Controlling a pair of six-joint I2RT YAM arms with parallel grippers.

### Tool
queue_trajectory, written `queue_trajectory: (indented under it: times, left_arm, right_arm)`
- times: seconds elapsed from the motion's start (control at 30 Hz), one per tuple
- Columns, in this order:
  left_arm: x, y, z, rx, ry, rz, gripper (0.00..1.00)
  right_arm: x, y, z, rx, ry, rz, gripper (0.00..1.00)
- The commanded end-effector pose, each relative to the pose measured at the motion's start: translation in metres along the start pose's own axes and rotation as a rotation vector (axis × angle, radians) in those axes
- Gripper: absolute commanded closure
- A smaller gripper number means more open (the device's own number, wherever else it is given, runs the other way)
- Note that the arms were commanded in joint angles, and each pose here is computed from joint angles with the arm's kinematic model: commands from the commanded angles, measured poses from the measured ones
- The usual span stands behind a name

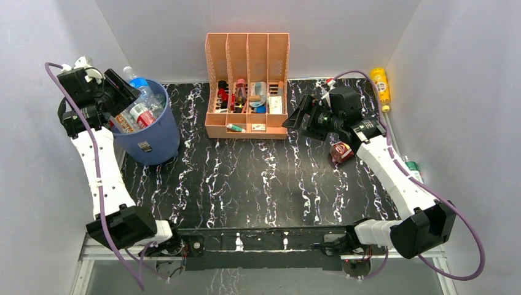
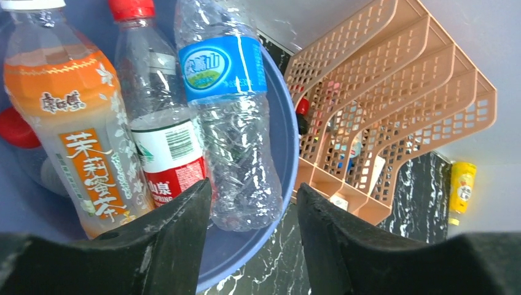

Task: Put the plastic bottles in the bin
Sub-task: Pick up the plastic bottle at the center of the board.

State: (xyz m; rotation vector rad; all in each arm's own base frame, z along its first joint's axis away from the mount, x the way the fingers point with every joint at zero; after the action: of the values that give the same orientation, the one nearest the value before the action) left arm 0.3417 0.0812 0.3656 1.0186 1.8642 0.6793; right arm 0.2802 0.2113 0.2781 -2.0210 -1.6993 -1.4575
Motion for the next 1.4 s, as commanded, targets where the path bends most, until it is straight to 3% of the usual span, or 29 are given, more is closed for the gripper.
queue_trajectory:
  times: [0.0, 0.23, 0.37, 0.5, 0.67, 0.8, 1.17, 1.37]
  left_arm:
    - [-0.028, -0.001, -0.022, 0.013, -0.126, -0.016, 0.44]
    - [-0.1, -0.017, -0.035, 0.078, -0.367, 0.048, 0.24]
    - [-0.142, -0.046, -0.036, 0.156, -0.479, 0.104, 0.16]
    - [-0.179, -0.085, -0.04, 0.224, -0.58, 0.15, 0.02]
    - [-0.22, -0.151, -0.04, 0.345, -0.635, 0.276, 0.02]
    - [-0.23, -0.183, -0.041, 0.404, -0.657, 0.327, 0.02]
    - [-0.216, -0.225, -0.051, 0.478, -0.66, 0.393, 0.02]
    - [-0.209, -0.234, -0.05, 0.501, -0.645, 0.405, 0.02]
  right_arm:
    - [0.014, 0.025, -0.019, -0.119, -0.014, -0.079, 0.04]
    - [-0.023, 0.044, -0.049, -0.255, -0.29, -0.079, 0.02]
    - [-0.061, 0.048, -0.082, -0.403, -0.496, -0.004, 0.02]
    - [-0.092, 0.049, -0.111, -0.531, -0.643, 0.011, 0.02]
    - [-0.137, 0.031, -0.115, -0.467, -0.861, 0.059, 0.02]
    - [-0.158, 0.021, -0.1, -0.435, -0.872, 0.13, 0.02]
    - [-0.249, 0.061, -0.07, -0.375, -0.936, 0.359, 0.02]
    - [-0.28, 0.068, -0.031, -0.288, -0.913, 0.438, 0.02]
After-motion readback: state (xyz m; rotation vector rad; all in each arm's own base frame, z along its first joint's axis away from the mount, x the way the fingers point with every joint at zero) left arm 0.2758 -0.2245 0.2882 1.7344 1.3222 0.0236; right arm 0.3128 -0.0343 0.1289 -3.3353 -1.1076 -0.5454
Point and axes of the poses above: each gripper's point midway between its finger pads, its own z axis out along the fingers, its own x axis along the line the jaws close on, y = z × x, the point moved 2 cm from there along -z, back along the fingers, and after that the axes turned 3 degrees about z, right-handed, at the moved point
